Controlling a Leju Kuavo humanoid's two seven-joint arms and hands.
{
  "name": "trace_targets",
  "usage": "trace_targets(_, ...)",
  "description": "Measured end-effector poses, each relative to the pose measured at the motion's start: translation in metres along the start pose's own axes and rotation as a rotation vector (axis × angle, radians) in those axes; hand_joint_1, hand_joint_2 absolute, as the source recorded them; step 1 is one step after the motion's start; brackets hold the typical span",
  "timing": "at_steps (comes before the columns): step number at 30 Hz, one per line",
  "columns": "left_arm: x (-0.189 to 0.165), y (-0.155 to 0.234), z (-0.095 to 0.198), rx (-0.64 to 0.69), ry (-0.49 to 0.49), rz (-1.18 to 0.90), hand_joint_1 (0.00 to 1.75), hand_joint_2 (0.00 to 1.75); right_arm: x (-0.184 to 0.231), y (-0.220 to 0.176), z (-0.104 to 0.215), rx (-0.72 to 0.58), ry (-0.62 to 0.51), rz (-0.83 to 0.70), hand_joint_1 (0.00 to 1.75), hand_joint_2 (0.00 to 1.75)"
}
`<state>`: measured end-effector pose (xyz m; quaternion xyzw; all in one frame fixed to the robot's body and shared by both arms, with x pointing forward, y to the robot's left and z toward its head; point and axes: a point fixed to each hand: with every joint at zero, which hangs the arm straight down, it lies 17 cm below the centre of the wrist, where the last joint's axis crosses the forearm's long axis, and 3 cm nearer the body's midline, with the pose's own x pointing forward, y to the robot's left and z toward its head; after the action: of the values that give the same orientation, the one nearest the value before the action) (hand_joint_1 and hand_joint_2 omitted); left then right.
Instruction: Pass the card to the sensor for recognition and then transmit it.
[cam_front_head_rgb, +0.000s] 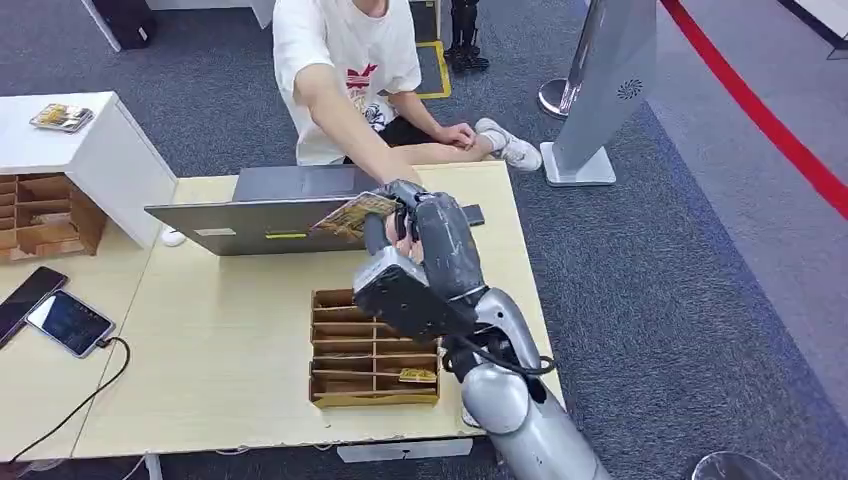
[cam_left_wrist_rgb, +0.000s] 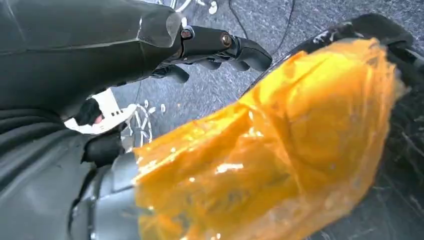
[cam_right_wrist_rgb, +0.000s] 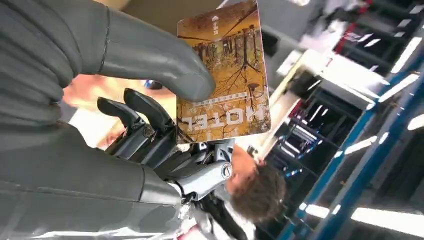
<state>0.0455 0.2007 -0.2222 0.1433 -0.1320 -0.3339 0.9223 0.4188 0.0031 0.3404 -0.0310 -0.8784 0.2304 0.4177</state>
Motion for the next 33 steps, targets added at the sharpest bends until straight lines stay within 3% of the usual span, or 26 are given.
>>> trace_targets(5, -0.005, -0.001, 0.004, 0.006, 0.014, 0.044, 0.00, 0.00, -0.018, -0.041, 0.018, -0.093, 0.047, -0.097, 1.75, 1.75)
trace_targets(15, -0.006, -0.004, 0.010, 0.013, 0.025, 0.103, 0.00, 0.00, -0.062, -0.092, 0.072, -0.203, 0.152, -0.076, 1.75, 1.75)
trace_targets(25, -0.009, -0.007, 0.014, 0.018, 0.045, 0.156, 0.00, 0.00, -0.111, -0.096, 0.133, -0.196, 0.319, -0.012, 1.75, 1.75)
trace_targets(33, -0.012, -0.008, 0.015, 0.019, 0.060, 0.181, 0.00, 0.00, -0.123, -0.096, 0.150, -0.187, 0.363, 0.003, 1.75, 1.75)
